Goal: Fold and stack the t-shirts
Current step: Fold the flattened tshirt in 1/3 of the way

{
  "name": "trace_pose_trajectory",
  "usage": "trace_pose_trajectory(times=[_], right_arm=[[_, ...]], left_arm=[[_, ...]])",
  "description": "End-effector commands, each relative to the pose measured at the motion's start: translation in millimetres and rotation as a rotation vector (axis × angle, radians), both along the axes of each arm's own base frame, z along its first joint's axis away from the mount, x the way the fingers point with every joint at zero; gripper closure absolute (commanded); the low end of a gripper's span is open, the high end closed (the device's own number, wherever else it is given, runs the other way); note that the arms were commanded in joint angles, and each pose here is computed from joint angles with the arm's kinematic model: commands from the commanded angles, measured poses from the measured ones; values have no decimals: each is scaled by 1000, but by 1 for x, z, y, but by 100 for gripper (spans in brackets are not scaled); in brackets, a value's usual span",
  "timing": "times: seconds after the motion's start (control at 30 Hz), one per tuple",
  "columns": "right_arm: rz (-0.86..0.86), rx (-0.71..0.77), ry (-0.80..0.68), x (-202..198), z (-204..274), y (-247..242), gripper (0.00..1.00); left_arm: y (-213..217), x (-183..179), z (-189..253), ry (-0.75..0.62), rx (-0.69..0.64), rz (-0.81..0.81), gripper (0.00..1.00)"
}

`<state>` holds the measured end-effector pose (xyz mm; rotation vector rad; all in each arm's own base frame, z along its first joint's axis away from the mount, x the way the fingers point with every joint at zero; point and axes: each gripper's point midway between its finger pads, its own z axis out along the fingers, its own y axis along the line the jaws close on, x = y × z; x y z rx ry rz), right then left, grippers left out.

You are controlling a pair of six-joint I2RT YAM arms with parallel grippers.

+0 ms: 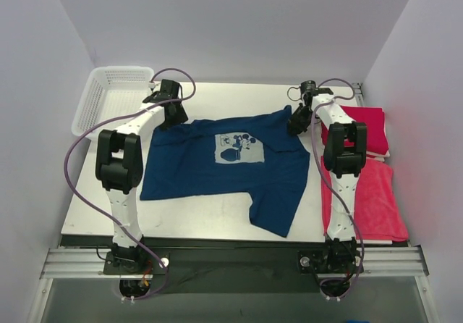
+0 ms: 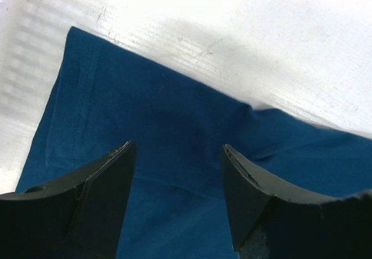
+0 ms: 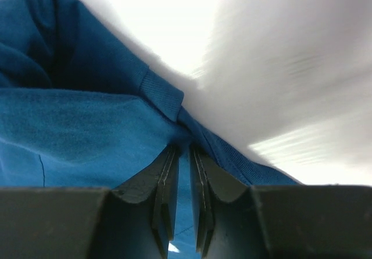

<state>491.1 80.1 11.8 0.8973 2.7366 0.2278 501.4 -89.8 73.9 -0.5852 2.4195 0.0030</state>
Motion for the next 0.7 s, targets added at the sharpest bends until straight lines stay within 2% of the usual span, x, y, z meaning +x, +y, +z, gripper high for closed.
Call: trace_pose_trajectory(times=[0.0,0.37,0.67], right_arm=[[-78,-117,115,-29,-9,-46,85],[-94,-146,143,-41,-8,-63,88],[-82,-161,137,-53,5,-66,89]], left_arm=[[2,8,9,-14,-6,12,30],[-11,19,-28,68,-30,-3,30],[13,30,-45,166,102,83,30]])
